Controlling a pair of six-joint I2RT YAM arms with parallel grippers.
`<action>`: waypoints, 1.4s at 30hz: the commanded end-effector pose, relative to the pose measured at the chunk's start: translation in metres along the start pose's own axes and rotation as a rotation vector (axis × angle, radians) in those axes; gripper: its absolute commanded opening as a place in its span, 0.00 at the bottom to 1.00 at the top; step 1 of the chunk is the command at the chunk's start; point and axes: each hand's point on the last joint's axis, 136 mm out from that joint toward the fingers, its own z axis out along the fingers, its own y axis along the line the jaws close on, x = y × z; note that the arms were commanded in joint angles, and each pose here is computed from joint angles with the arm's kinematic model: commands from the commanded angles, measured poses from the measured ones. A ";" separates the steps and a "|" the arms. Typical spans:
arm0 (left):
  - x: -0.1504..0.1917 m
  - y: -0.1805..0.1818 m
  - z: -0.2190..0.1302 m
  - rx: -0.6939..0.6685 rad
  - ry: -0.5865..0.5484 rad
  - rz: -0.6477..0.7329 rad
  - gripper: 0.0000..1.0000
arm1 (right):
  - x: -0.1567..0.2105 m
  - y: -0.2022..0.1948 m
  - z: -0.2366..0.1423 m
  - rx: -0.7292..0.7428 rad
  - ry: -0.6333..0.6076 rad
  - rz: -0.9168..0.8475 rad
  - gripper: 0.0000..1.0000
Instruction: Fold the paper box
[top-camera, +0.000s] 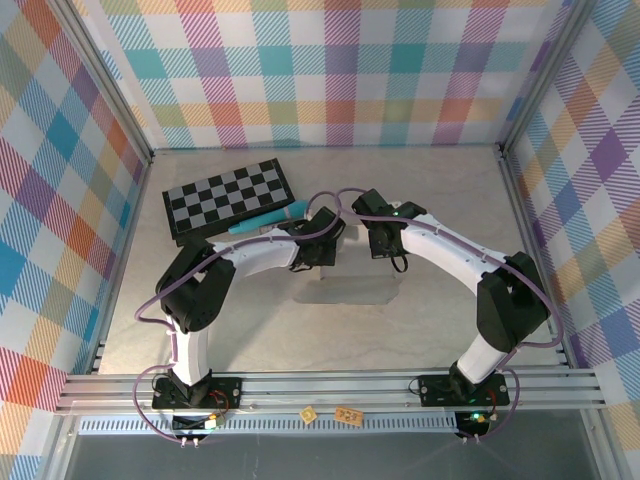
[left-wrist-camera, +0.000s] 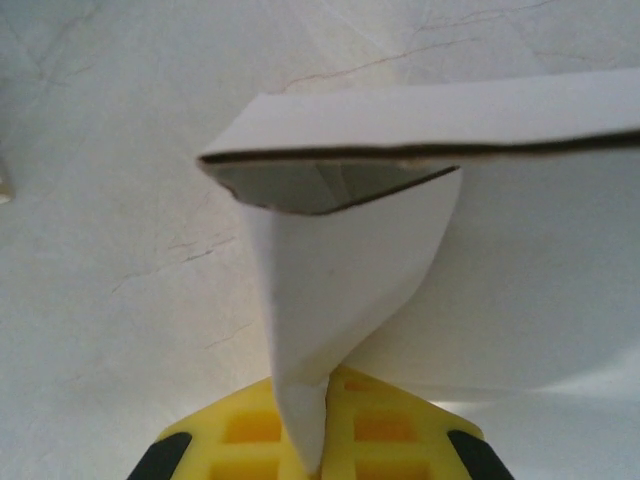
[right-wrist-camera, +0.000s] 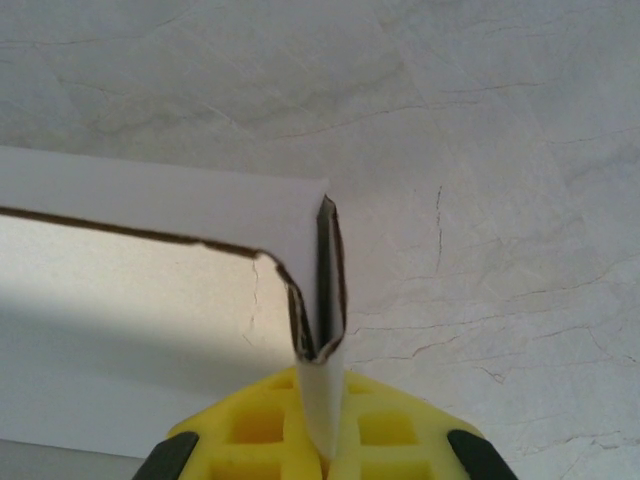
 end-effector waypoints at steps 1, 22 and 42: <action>0.031 0.033 0.012 -0.168 0.111 0.051 0.00 | -0.009 -0.003 -0.004 0.020 -0.019 0.027 0.00; -0.025 -0.052 -0.046 0.450 0.033 -0.080 0.45 | -0.002 -0.009 0.005 0.015 0.017 0.060 0.00; -0.087 0.013 -0.146 0.155 -0.180 -0.151 0.41 | 0.016 -0.030 0.038 -0.001 0.154 0.229 0.00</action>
